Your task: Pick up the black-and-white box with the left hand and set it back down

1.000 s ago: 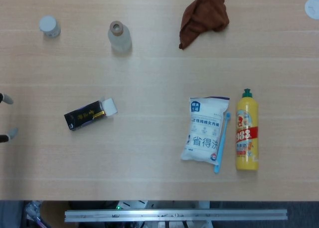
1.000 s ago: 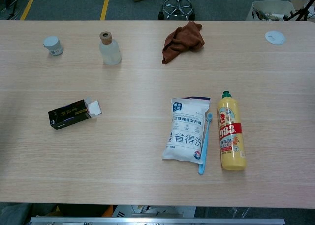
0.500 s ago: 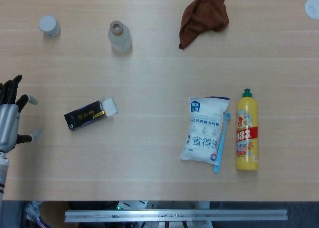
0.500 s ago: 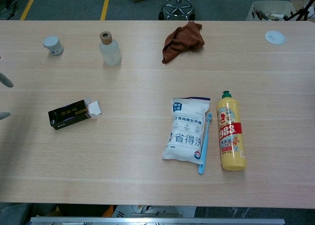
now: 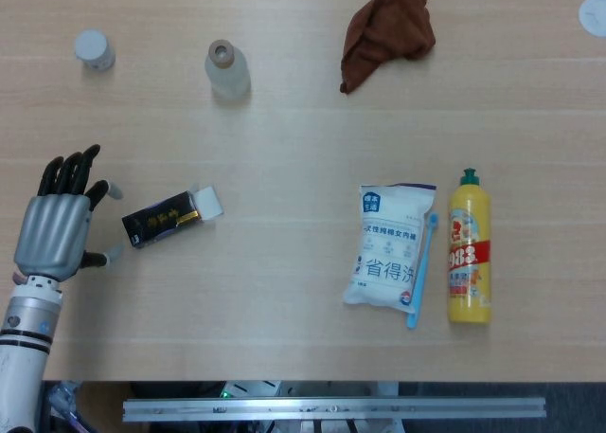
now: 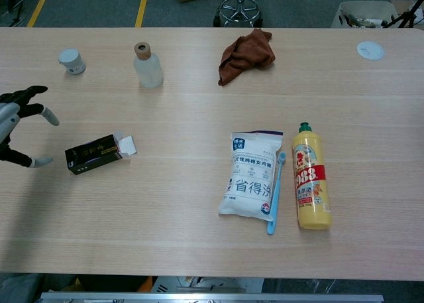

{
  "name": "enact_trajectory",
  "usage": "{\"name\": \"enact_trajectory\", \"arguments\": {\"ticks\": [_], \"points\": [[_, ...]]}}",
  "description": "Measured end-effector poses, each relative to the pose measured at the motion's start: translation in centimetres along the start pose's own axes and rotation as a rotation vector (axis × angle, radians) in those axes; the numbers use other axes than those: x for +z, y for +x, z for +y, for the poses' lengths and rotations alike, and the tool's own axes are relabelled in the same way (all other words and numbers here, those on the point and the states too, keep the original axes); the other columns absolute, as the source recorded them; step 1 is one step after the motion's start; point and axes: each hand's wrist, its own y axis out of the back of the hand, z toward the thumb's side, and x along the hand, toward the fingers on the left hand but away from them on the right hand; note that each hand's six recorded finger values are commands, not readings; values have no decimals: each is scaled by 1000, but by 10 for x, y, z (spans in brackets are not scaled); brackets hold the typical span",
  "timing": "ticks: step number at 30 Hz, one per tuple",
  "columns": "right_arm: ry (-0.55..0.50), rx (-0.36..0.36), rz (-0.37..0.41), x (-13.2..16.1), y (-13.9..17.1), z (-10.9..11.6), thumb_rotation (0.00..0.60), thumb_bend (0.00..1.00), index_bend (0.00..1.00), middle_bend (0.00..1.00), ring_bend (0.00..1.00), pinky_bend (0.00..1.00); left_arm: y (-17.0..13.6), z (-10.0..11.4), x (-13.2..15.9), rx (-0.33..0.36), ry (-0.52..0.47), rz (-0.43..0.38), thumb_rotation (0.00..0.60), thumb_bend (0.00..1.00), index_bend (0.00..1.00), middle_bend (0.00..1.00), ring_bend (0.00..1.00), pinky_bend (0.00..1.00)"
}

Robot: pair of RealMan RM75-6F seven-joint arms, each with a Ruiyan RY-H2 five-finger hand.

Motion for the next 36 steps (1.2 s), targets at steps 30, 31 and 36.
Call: {"name": "enact_trajectory", "arguments": {"ticks": [30,31,36], "points": [[-12,6,-35,-12,9,-2,600,209,472,349,336,466,21,-46,19,-51,18,-53,600,138,344,0,0,10],[-12,7,-36,-12,9,-2,600,210,472,349,336,466,22,-47,19,-50,20,-53,600,138,344,0,0,10],[-13,9,-40,-14,10,-2,600,209,471,349,336,466,30,-51,17,-50,17,-44,600,137,344,0,0,10]]}}
